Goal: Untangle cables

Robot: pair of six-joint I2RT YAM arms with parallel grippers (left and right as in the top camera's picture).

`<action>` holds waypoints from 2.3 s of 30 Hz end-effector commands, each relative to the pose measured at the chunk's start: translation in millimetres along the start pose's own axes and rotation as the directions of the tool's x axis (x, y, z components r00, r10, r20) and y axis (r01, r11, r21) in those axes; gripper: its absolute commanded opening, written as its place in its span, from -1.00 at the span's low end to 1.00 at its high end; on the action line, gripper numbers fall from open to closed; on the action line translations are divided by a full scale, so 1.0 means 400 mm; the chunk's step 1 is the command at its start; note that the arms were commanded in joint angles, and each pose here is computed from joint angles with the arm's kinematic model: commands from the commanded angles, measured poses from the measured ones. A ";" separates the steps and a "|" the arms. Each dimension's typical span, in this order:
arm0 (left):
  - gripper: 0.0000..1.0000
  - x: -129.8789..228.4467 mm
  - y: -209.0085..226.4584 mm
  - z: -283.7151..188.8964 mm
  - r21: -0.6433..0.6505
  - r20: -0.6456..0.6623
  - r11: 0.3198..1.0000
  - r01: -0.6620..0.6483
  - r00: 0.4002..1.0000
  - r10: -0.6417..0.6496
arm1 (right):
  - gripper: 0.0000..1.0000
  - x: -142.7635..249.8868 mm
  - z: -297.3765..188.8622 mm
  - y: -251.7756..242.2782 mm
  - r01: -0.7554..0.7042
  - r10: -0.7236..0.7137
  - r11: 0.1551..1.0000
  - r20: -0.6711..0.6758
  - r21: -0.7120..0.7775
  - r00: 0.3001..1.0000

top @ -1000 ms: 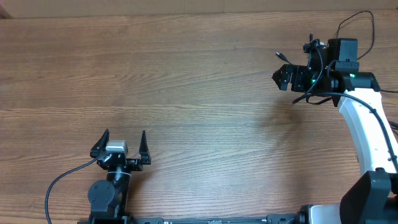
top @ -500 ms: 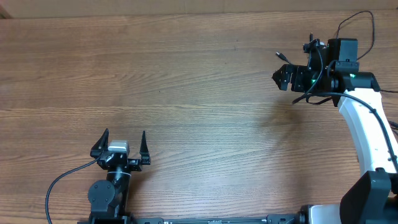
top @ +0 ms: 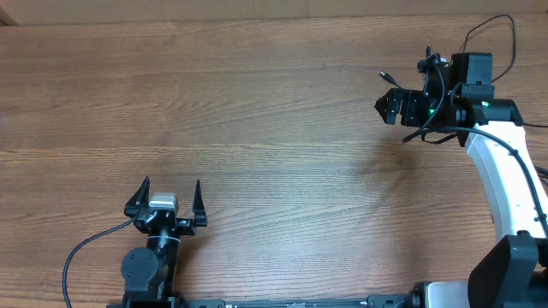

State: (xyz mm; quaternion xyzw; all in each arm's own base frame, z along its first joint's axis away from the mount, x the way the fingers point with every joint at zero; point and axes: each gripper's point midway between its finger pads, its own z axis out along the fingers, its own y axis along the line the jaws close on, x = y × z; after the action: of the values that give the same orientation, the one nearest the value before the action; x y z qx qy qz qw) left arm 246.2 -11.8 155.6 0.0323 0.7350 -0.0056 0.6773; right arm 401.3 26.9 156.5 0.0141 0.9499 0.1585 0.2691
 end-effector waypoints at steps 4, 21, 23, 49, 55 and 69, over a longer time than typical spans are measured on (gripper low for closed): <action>0.99 -0.001 0.010 -0.001 -0.020 0.006 1.000 -0.023 1.000 0.023 | 1.00 0.002 0.001 0.003 0.006 -0.006 1.000 0.000 -0.006 1.000; 0.99 -0.001 0.010 -0.001 -0.020 0.006 1.000 -0.023 1.000 0.023 | 1.00 0.000 0.000 -0.037 0.006 -0.006 0.996 0.004 0.088 1.000; 0.99 -0.001 0.010 -0.001 -0.020 0.006 1.000 -0.023 1.000 0.023 | 1.00 0.000 -0.001 -0.040 0.006 -0.006 0.995 0.004 0.095 1.000; 0.98 -0.001 0.010 -0.001 -0.020 0.006 1.000 -0.023 1.000 0.023 | 1.00 -0.022 -0.048 0.057 0.095 -0.099 0.994 0.068 0.056 0.993; 0.99 -0.001 0.010 -0.001 -0.020 0.006 1.000 -0.023 1.000 0.023 | 1.00 -0.031 -0.109 0.085 0.126 -0.132 0.991 0.164 0.050 0.977; 0.99 -0.001 0.010 -0.001 -0.020 0.006 1.000 -0.023 1.000 0.023 | 1.00 0.107 -0.136 0.081 0.219 -0.217 0.974 0.505 0.055 0.836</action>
State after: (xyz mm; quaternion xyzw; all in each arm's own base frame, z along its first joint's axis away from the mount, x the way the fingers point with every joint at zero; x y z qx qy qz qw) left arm 246.2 -11.3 155.5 0.0315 0.7352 -0.0044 0.6772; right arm 344.5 47.0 180.8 -0.0494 0.8576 0.1215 0.4973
